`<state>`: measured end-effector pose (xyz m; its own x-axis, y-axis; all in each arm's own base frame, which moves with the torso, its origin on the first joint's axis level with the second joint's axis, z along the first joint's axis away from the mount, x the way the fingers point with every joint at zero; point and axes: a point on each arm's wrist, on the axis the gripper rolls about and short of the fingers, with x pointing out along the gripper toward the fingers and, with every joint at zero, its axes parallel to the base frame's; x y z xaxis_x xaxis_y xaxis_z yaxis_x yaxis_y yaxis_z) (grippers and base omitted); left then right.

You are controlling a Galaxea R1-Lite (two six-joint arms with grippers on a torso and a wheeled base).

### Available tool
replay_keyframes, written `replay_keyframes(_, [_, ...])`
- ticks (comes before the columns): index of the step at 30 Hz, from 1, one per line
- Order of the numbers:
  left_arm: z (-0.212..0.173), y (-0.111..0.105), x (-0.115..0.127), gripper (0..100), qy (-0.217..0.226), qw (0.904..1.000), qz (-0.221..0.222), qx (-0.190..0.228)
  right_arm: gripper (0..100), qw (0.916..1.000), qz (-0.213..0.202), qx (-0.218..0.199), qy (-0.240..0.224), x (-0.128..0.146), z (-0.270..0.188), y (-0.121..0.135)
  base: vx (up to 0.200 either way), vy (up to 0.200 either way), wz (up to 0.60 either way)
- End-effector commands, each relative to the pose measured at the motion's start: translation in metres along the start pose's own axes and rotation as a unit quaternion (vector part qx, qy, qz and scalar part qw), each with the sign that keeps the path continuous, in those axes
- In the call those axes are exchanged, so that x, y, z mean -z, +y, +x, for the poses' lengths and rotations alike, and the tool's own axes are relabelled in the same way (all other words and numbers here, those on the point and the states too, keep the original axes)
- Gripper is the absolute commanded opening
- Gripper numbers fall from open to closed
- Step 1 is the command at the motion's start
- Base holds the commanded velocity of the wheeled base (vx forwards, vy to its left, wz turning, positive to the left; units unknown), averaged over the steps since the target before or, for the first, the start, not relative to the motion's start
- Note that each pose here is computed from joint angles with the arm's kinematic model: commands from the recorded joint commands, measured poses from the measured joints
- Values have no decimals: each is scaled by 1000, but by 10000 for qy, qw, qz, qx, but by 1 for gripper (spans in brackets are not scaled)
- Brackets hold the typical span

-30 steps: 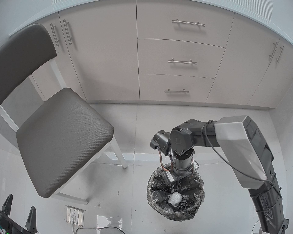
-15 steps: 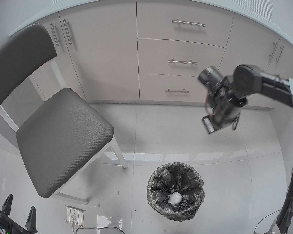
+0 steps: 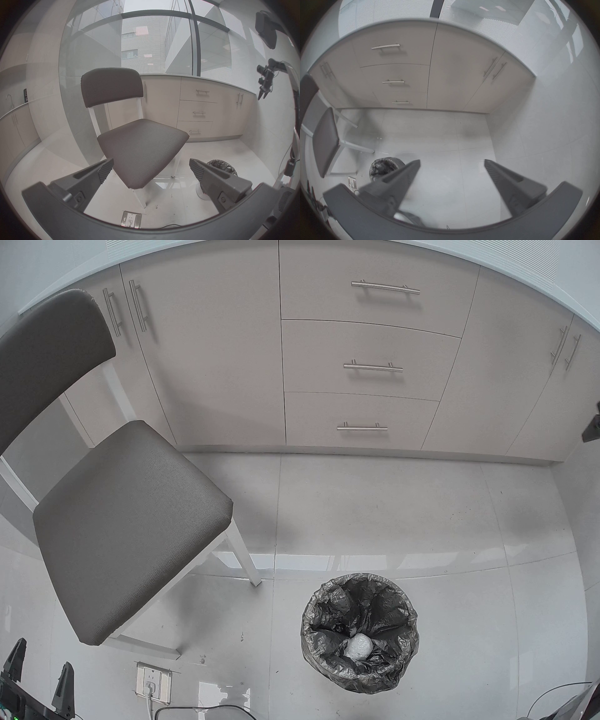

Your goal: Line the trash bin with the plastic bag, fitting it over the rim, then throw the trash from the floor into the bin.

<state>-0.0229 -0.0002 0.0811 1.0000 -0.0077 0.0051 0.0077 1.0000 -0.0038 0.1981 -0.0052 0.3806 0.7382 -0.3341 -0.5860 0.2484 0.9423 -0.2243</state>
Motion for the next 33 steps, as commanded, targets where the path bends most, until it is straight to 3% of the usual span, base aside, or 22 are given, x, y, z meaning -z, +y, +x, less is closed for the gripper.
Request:
replay_keyframes(1, [0, 0, 5, 100, 25, 10000, -27, -8, 100, 9971, 99, 62, -755, 65, -118, -44, 0, 0, 0])
replay_keyframes(5, [0, 0, 5, 100, 25, 10000, -27, -8, 100, 9980, 76, 54, -618, 90, -140, -50, 0, 0, 0])
replay_keyframes(7, [0, 0, 5, 100, 33, 10000, -19, -8, 100, 9998, -35, -35, -203, 130, -165, -57, 0, 0, 0])
replay_keyframes(10, [0, 0, 5, 100, 33, 10000, -19, -8, 100, 9974, 325, -178, -614, 155, -189, -64, 0, 0, 0])
replay_keyframes(11, [0, 0, 5, 100, 33, 10000, -12, -8, 100, 9921, 639, -270, -1044, 176, -208, -69, 0, 0, 0])
replay_keyframes(14, [0, 0, 5, 100, 33, 10000, -12, -8, 100, 9816, 864, -343, -1669, 218, -236, -77, 0, 0, 0])
replay_keyframes(15, [0, 0, 5, 100, 33, 10000, -12, 0, 100, 9683, 1011, -407, -2248, 253, -256, -82, 0, 0, 0])
replay_keyframes(16, [0, 0, 5, 100, 33, 10000, -12, -8, 100, 9637, 1041, -417, -2421, 262, -261, -82, 0, 0, 0])
replay_keyframes(17, [0, 0, 5, 100, 33, 10000, -12, -8, 100, 9395, 1212, -435, -3174, 293, -279, -84, 0, 0, 0])
replay_keyframes(18, [0, 0, 5, 100, 26, 10000, -12, 0, 100, 9217, 1317, -419, -3625, 307, -289, -85, 0, 0, 0])
replay_keyframes(19, [0, 0, 5, 100, 25, 10000, -12, -8, 100, 8964, 1423, -405, -4178, 325, -300, -87, 0, 0, 0])
replay_keyframes(20, [0, 0, 5, 100, 25, 10000, -12, -8, 100, 8964, 1423, -405, -4178, 325, -300, -87, 0, 0, 0])
replay_keyframes(21, [0, 0, 5, 100, 33, 10000, -12, -8, 100, 8788, 1466, -370, -4526, 337, -299, -86, 0, 0, 0])
replay_keyframes(25, [0, 0, 5, 100, 33, 10000, -12, -8, 100, 8813, 1221, -152, -4563, 348, -258, -72, 0, 0, 0])
replay_keyframes(28, [0, 0, 5, 100, 25, 10000, -19, -8, 100, 8779, 1026, -53, -4676, 357, -228, -60, 0, 0, 0])
replay_keyframes(30, [0, 0, 5, 100, 33, 10000, -19, -8, 100, 8889, 990, -117, -4471, 353, -213, -57, 0, 0, 0])
replay_keyframes(32, [0, 0, 5, 100, 25, 10000, -19, -8, 100, 8929, 976, -293, -4387, 351, -204, -55, 0, 0, 0])
replay_keyframes(33, [0, 0, 5, 100, 33, 10000, -19, -8, 100, 8897, 857, -644, -4438, 351, -195, -55, 0, 0, 0])
